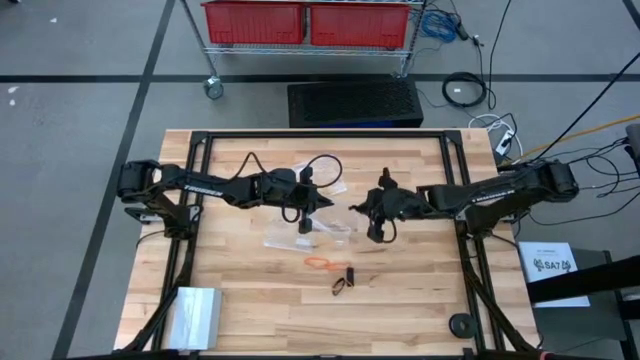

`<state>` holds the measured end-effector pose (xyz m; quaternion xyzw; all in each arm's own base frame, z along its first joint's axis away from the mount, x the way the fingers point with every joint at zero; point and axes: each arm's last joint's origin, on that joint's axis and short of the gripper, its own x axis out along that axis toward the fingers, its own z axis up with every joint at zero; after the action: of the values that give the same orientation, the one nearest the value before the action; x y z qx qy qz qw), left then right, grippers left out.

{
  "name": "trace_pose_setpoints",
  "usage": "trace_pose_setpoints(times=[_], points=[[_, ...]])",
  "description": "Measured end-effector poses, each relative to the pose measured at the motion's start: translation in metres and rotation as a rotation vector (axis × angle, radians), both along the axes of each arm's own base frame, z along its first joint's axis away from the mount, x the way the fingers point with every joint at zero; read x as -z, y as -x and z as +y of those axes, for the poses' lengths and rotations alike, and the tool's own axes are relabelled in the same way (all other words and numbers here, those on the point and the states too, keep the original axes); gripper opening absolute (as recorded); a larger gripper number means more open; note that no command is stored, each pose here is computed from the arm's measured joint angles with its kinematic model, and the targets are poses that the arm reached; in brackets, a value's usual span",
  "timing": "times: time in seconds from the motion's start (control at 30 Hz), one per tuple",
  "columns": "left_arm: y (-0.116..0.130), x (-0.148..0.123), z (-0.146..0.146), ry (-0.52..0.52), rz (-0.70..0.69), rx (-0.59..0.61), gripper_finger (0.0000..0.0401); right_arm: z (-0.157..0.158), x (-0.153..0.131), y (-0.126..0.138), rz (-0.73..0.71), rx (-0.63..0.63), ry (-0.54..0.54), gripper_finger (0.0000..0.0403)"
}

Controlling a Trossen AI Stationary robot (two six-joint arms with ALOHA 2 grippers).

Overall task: Sort rubber bands
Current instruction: Put the black rubber band into the zip bag

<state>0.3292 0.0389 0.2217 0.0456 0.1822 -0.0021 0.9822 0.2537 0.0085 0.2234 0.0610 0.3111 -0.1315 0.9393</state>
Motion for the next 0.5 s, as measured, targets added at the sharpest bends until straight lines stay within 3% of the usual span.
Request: trace_pose_setpoints(times=[0.2, 0.5], points=[[0.0, 0.0, 0.001, 0.022, -0.001, -0.012, 0.0, -0.003, 0.002, -0.008, -0.034, -0.039, -0.054, 0.0001], [0.0, 0.0, 0.002, 0.014, -0.004, -0.036, 0.0, -0.005, 0.001, -0.012, -0.054, 0.026, -0.129, 0.0]])
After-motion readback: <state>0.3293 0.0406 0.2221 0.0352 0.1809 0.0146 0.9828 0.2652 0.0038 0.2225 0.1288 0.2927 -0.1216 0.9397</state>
